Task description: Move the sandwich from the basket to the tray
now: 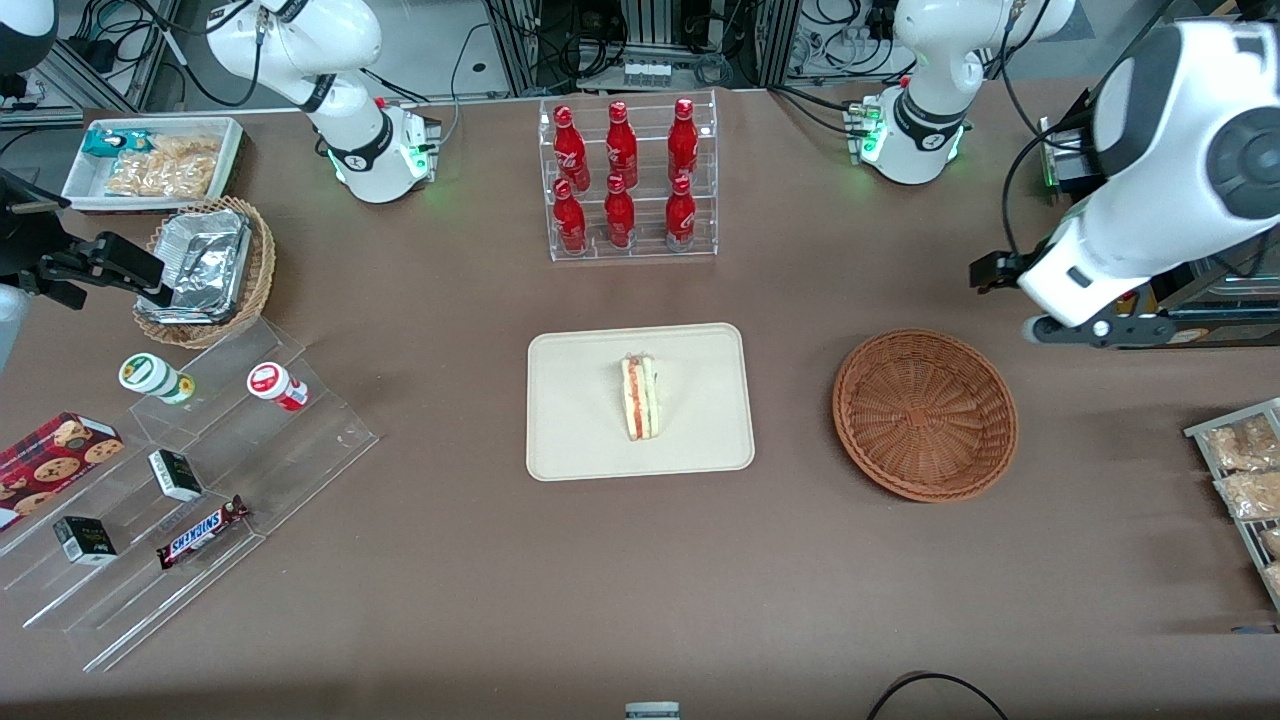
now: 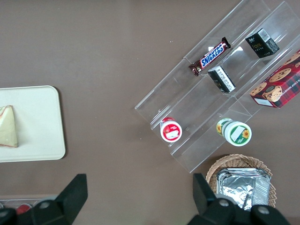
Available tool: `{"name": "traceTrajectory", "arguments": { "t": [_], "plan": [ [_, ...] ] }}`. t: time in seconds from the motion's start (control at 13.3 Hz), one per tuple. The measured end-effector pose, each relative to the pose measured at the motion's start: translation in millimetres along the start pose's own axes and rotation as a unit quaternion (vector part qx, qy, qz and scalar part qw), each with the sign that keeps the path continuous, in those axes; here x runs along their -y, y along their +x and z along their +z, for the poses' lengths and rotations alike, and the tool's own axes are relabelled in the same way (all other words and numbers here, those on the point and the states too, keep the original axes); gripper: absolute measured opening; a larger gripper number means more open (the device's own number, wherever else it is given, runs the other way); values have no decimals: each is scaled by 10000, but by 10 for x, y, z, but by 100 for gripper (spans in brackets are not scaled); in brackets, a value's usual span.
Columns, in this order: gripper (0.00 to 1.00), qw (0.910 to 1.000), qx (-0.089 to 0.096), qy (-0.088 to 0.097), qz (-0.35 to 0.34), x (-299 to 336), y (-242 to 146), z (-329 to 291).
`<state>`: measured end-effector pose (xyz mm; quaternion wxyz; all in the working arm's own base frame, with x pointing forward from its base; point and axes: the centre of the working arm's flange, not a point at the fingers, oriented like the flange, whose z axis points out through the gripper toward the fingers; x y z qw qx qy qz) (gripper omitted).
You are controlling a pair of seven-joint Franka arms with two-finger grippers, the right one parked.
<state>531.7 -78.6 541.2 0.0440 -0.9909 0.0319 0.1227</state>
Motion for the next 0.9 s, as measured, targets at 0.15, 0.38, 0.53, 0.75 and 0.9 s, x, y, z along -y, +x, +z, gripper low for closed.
{"name": "traceTrajectory", "arguments": {
  "t": [0.15, 0.38, 0.53, 0.75, 0.9],
  "plan": [
    [100, 9999, -96, -44, 98, 181, -5, -131],
    [100, 9995, -168, -127, 218, 537, -20, -246],
    [100, 9992, -306, -147, 215, 601, -38, -411],
    [100, 9986, -443, -172, 210, 614, -66, -648],
    [100, 9982, -449, -321, 230, 598, -50, -678]
  ]
}}
